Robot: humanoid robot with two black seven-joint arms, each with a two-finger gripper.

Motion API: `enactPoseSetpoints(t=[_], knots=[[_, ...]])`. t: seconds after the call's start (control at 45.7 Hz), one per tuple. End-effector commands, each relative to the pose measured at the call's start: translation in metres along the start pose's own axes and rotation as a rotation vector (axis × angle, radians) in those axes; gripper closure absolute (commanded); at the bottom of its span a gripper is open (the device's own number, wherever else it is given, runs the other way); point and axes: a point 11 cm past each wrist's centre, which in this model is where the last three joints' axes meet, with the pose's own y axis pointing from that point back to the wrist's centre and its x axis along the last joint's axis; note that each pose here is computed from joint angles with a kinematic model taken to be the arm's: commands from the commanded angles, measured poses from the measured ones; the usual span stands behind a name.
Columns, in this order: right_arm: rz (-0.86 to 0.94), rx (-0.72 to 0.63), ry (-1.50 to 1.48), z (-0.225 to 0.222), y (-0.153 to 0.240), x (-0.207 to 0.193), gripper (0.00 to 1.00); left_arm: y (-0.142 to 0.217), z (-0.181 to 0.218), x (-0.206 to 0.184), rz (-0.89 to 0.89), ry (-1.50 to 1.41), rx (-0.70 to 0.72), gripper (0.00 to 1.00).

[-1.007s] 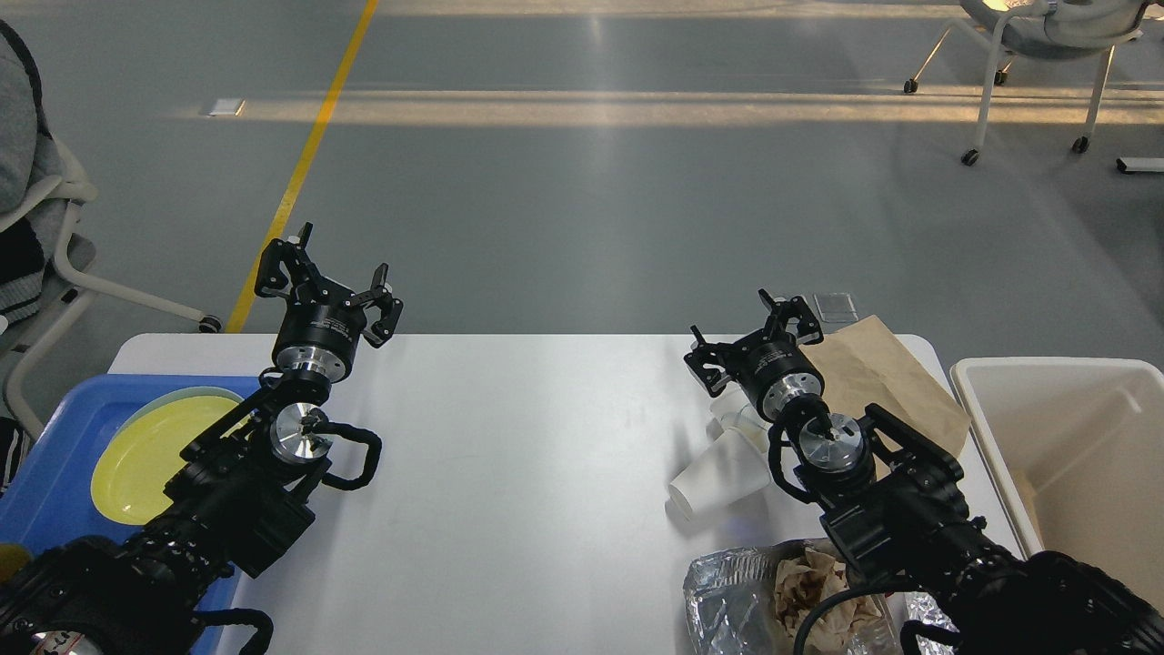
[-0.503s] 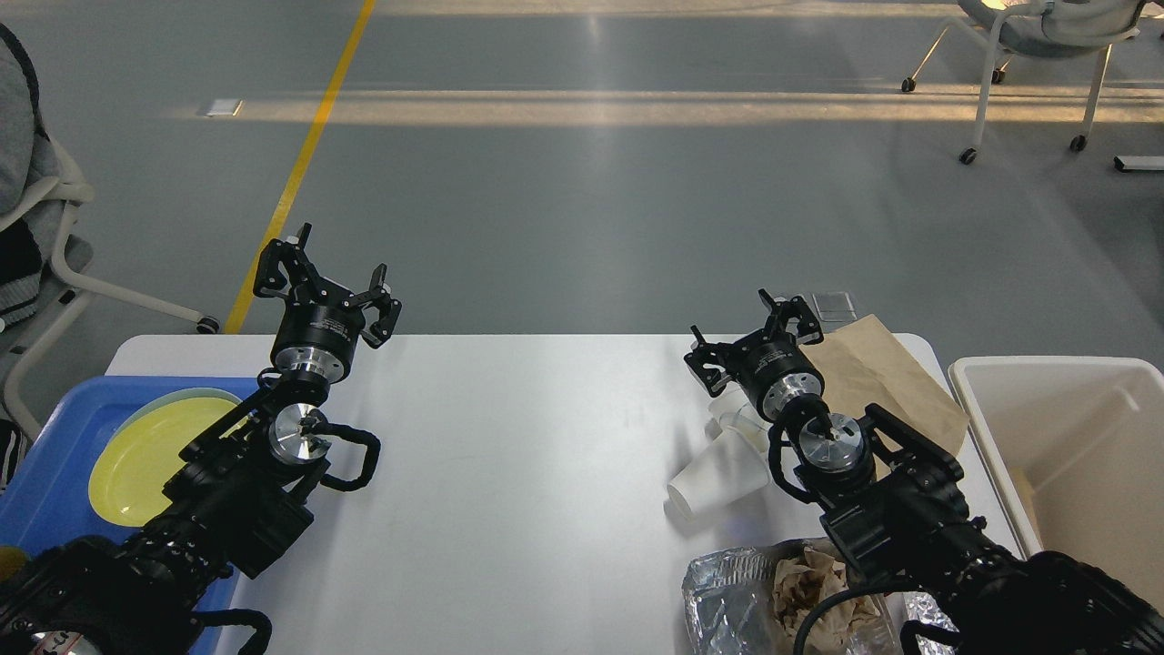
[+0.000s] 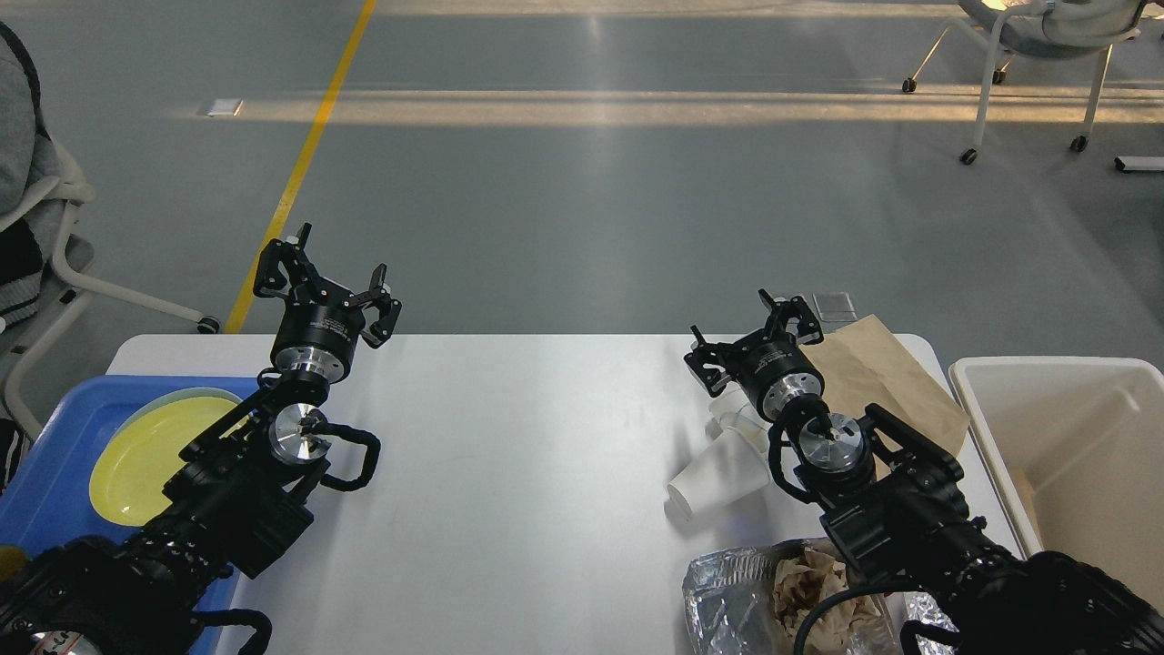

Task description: Tidy desktop

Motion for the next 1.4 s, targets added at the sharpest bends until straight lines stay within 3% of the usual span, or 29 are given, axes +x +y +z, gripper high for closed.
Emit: enactPoseSetpoints(t=[0.0,0.7,0.919,1.379], knots=[[0.000,0.000,0.000,0.000,0.000,0.000,0.00,0.000,0.000,0.000,0.001,0.000,0.000,0.00],[-0.006,-0.006,0.014,0.000,-0.001,-0.003,0.00,0.000,0.000,0.000,0.001,0.000,0.000,0.00],[-0.042,0.026,0.041,-0.023,-0.009,-0.025,0.00,0.000,0.000,0.000,0.001,0.000,0.000,0.00],[-0.022,0.047,0.063,-0.042,-0.006,-0.017,0.00,0.000,0.000,0.000,0.001,0.000,0.000,0.00]])
